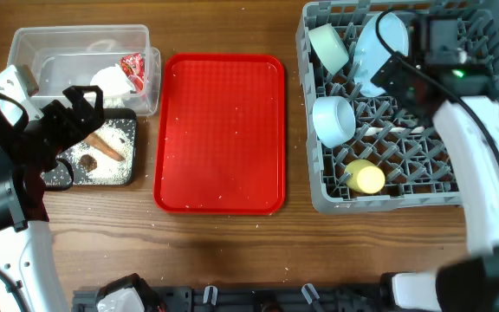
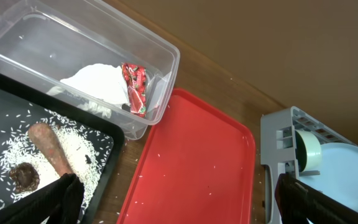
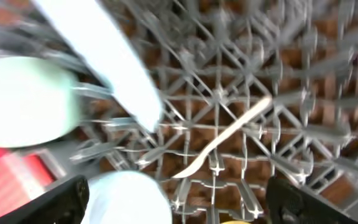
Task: Sort waste into correct bins and load items into the dishwasher rack
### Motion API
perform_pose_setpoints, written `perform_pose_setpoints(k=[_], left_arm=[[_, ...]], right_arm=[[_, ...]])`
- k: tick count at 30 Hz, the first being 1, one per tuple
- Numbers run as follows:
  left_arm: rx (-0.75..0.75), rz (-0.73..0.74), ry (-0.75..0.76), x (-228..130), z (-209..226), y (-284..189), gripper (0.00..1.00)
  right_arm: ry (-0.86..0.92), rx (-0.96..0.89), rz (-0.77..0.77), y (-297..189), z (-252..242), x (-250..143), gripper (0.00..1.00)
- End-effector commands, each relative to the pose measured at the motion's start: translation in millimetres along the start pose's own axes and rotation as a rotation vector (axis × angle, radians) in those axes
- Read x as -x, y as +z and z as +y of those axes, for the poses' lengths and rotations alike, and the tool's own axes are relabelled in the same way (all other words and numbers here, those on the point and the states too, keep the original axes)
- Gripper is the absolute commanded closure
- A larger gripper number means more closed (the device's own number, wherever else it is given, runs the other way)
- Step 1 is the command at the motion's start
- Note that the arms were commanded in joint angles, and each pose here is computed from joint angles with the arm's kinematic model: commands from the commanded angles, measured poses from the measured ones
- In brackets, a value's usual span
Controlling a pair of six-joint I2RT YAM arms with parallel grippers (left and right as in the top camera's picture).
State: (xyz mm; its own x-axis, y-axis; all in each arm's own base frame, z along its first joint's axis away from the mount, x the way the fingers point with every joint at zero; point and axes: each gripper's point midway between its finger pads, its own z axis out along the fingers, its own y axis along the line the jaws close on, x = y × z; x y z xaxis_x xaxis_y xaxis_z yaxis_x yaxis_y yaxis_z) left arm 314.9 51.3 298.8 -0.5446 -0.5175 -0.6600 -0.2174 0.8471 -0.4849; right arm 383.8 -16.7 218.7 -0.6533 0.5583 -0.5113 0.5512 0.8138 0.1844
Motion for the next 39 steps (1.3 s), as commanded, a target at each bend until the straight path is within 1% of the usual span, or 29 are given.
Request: perform_pose_setpoints(k=[1, 4, 5, 7, 10, 12, 17, 22, 25, 28, 30, 32, 36, 37, 39], left_arm=[[-0.004, -0.010, 0.029, 3, -2, -2, 0.00], [-0.004, -0.010, 0.029, 3, -2, -2, 0.00], [-0.004, -0.010, 0.029, 3, -2, -2, 0.00], [-0.004, -0.010, 0.029, 3, -2, -2, 0.00], [-0.004, -0.010, 0.029, 3, -2, -2, 0.00], [-0.004, -0.010, 0.029, 3, -2, -2, 0.00], [-0.004, -0.010, 0.029, 3, -2, -2, 0.00], [-0.004, -0.010, 0.029, 3, -2, -2, 0.00], [-0.004, -0.010, 0.029, 3, -2, -2, 0.00], [-0.004, -0.010, 0.029, 3, -2, -2, 0.00], [-0.005, -0.010, 0.029, 3, -2, -2, 0.00], [-0.004, -0.010, 0.029, 3, -2, -2, 0.00], [-0.004, -0.010, 0.029, 3, -2, -2, 0.00], [-0.005, -0.010, 0.029, 3, -2, -2, 0.00], [-0.004, -0.010, 0.029, 3, -2, -2, 0.00]], right_arm=[[-0.265, 0.227, -0.150, -80, 25, 13, 0.00], [-0.448, 0.395, -0.313, -138, 46, 20, 0.00], [-0.485, 0.416, -0.313, -145, 45, 14, 0.00], [-0.495, 0.427, -0.247, -144, 40, -2, 0.00], [-0.503, 0.396, -0.167, -134, 31, -17, 0.00], [-0.504, 0.389, -0.149, -133, 29, -21, 0.00], [-0.582, 0.366, -0.208, -133, 30, -11, 0.00], [-0.579, 0.380, -0.223, -134, 33, -8, 0.00], [-0.574, 0.393, -0.259, -128, 40, -2, 0.00], [-0.576, 0.421, -0.344, -127, 45, 4, 0.00], [-0.591, 0.455, -0.472, -133, 42, 3, 0.00], [-0.593, 0.483, -0.566, -137, 34, -7, 0.00], [-0.576, 0.575, -0.755, -146, 18, -35, 0.00], [-0.569, 0.588, -0.802, -142, 8, -48, 0.00], [-0.562, 0.594, -0.838, -126, -7, -73, 0.00]])
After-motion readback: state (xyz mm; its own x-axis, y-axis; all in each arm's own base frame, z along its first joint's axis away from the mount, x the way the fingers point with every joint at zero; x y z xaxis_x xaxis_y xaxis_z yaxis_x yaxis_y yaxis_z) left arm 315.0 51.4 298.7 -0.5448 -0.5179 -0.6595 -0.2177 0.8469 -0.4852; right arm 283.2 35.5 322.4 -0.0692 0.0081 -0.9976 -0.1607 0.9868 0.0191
